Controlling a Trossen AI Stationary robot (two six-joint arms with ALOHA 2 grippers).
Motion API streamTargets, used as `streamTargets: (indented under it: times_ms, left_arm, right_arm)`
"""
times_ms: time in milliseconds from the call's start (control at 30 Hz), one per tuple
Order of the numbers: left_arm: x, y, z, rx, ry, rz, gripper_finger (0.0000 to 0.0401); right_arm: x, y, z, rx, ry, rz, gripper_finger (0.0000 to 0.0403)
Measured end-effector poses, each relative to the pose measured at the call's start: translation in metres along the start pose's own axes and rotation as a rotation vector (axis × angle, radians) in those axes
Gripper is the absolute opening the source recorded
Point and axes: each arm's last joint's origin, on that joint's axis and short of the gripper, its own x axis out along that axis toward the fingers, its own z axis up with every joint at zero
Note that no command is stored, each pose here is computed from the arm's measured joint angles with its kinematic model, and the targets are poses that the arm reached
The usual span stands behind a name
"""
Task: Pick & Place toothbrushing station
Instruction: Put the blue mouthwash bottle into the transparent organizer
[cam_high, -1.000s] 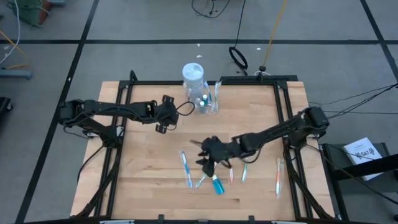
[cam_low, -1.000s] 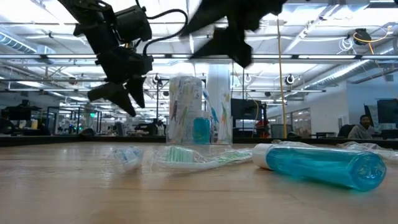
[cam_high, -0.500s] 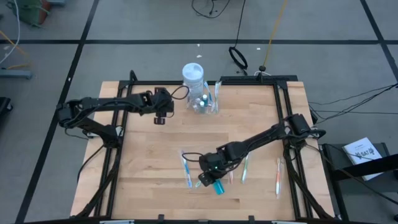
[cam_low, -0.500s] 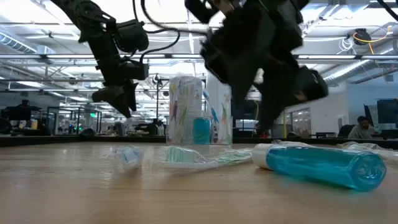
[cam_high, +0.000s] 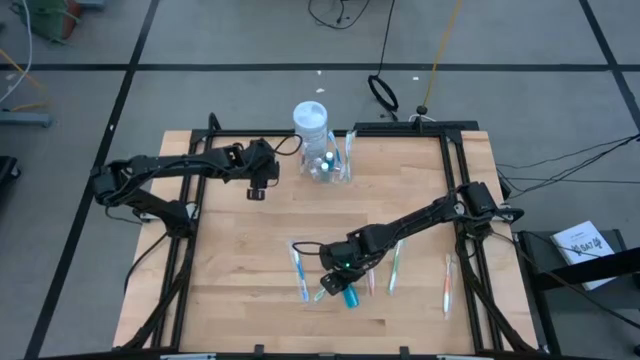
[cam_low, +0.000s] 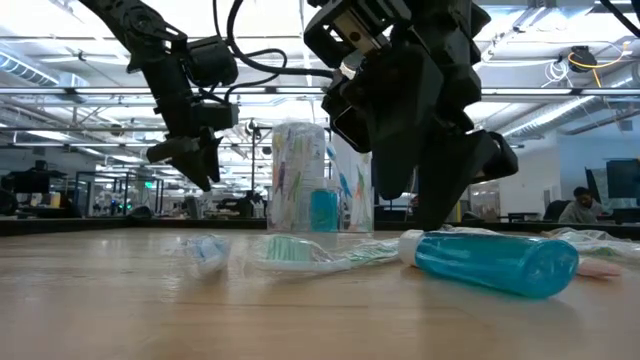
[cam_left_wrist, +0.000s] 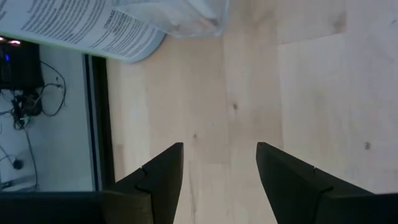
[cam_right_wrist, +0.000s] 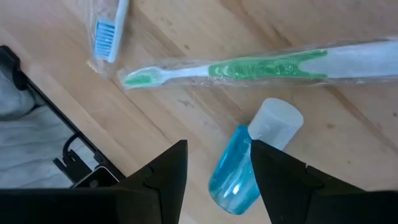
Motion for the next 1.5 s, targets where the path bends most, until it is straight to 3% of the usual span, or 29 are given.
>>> streamTargets:
  times_ms: [200,500,900,1067,1333,1500]
  left_arm:
    - [0.000,0.000,0.000,-0.001,-0.002,0.000,0.0209]
    - [0.000,0.000,0.000,-0.002,-0.003,0.001,0.0209]
    - [0.000,0.000,0.000,-0.002,-0.007,-0.003,0.0209]
    - [0.000,0.000,0.000,-0.002,-0.007,-0.003,0.0209]
    - [0.000,0.000,0.000,-0.002,-0.008,-0.005,0.0209]
    - [0.000,0.000,0.000,-0.002,-0.008,-0.005,0.0209]
  right_arm:
    - [-0.001,-0.002,0.002,-0.079,0.001,-0.006,0.0169]
    - [-0.017,-0.010,0.003,-0.103,0.002,-0.072,0.0169]
    - [-0.022,-0.008,-0.005,-0.050,-0.084,-0.109,0.0169]
    - [-0.007,-0.028,-0.006,0.003,-0.067,-0.131,0.0169]
    - [0.009,-0.044,0.000,-0.014,-0.119,0.027,0.0169]
    - [0.012,-0.050,0.000,-0.054,-0.107,0.023,0.0158]
